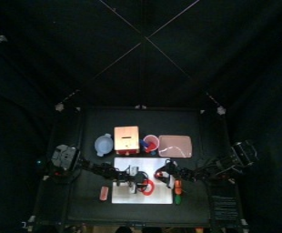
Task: Get the cutter from the drawer then cut the dough then place the extra dough in the bowl
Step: Place the extra dough in the bowl
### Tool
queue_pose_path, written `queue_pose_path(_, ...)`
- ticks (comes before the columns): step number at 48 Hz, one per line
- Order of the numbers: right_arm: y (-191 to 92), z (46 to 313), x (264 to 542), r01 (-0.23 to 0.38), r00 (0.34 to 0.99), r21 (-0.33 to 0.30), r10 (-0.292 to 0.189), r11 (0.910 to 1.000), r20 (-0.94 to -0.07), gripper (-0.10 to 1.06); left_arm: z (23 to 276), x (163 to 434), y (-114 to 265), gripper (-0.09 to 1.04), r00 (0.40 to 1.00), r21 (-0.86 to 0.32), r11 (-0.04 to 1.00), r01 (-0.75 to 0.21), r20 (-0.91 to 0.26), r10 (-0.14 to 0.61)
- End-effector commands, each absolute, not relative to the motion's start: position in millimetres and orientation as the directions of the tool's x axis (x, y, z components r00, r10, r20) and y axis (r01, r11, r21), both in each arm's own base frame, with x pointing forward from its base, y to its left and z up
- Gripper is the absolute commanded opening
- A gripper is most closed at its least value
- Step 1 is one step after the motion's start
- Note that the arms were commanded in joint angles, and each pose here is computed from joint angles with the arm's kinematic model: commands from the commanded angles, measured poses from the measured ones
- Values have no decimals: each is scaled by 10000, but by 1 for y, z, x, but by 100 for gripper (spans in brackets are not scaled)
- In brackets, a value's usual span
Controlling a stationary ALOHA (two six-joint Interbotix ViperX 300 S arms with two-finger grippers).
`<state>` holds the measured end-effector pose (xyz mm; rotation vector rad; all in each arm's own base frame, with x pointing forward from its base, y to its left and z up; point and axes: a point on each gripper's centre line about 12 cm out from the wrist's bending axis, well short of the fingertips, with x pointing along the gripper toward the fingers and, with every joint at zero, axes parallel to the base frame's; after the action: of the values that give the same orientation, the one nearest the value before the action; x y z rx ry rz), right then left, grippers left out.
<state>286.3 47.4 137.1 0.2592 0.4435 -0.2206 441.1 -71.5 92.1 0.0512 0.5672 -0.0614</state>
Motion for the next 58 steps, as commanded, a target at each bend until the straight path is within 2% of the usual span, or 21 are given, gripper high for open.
queue_pose_path(1, 47, 148, 288, 2474, 8991, 2065, -1448, 9467, -4131, 82, 109, 451, -69, 86, 8664, 345, 9971, 678, -4977, -417)
queue_pose_path(5, 48, 149, 289, 2370, 9025, 2010, -1388, 9505, -4078, 82, 108, 454, -70, 86, 8630, 538, 9947, 879, -5028, -491)
queue_pose_path(17, 48, 157, 289, 2162, 9156, 2039, -1258, 9548, -3820, 82, 99, 467, -71, 85, 8266, 475, 9925, 1122, -5588, -667)
queue_pose_path(49, 45, 154, 285, 2252, 9091, 2034, -1304, 9529, -3956, 82, 87, 466, -65, 77, 7874, 313, 9939, 1061, -6130, -647)
queue_pose_path(58, 43, 154, 284, 2311, 9077, 2034, -1355, 9514, -3972, 82, 87, 466, -68, 65, 7870, 278, 9936, 1092, -6131, -693)
